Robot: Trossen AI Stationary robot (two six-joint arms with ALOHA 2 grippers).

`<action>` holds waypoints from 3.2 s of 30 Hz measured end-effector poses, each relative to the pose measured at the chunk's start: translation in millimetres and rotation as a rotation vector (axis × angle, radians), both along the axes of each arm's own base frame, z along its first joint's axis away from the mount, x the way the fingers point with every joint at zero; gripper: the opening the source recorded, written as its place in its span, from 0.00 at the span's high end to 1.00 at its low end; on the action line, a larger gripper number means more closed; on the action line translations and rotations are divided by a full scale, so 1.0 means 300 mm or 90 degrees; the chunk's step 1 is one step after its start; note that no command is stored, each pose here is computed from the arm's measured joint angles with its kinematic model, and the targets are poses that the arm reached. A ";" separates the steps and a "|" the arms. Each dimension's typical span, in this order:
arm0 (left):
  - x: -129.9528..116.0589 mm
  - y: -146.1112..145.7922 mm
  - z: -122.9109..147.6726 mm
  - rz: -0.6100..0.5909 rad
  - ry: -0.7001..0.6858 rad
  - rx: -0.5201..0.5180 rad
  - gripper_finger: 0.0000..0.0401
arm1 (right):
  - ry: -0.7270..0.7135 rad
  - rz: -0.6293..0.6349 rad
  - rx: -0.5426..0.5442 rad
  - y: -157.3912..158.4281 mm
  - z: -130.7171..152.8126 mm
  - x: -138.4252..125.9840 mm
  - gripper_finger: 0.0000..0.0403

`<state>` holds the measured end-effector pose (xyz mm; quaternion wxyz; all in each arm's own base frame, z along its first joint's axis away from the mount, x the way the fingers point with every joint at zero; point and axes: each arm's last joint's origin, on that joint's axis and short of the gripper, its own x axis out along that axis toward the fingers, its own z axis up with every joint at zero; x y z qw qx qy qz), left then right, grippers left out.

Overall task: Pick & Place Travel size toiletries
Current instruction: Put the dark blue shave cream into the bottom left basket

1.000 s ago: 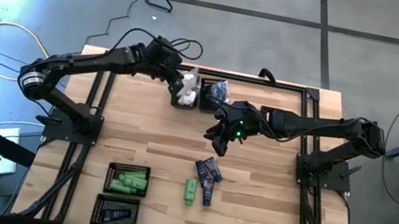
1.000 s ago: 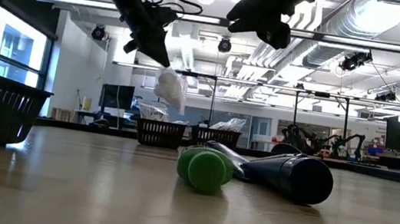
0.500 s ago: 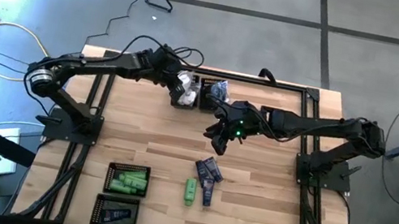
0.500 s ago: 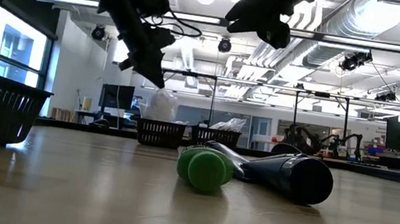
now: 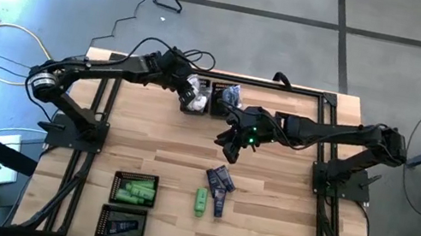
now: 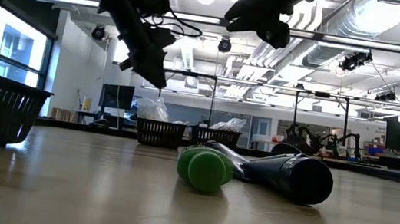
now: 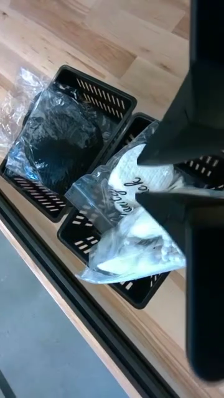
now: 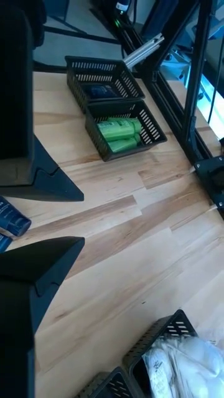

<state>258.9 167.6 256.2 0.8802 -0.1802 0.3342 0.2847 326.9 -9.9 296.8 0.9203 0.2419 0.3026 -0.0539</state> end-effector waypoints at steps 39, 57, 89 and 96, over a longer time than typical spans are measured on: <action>0.086 -0.098 0.145 -0.194 -0.148 -0.032 1.00 | -0.005 0.012 -0.002 0.019 0.002 0.002 0.77; 0.135 -0.467 0.187 -0.351 -0.135 -0.060 1.00 | -0.004 0.040 -0.013 0.034 0.001 0.001 0.77; -0.056 -0.638 0.244 -0.374 -0.079 0.073 1.00 | -0.018 -0.049 -0.042 0.066 0.007 0.005 0.77; -0.199 -0.627 0.157 -0.385 -0.183 0.059 1.00 | -0.037 -0.105 -0.043 0.059 0.015 0.010 0.77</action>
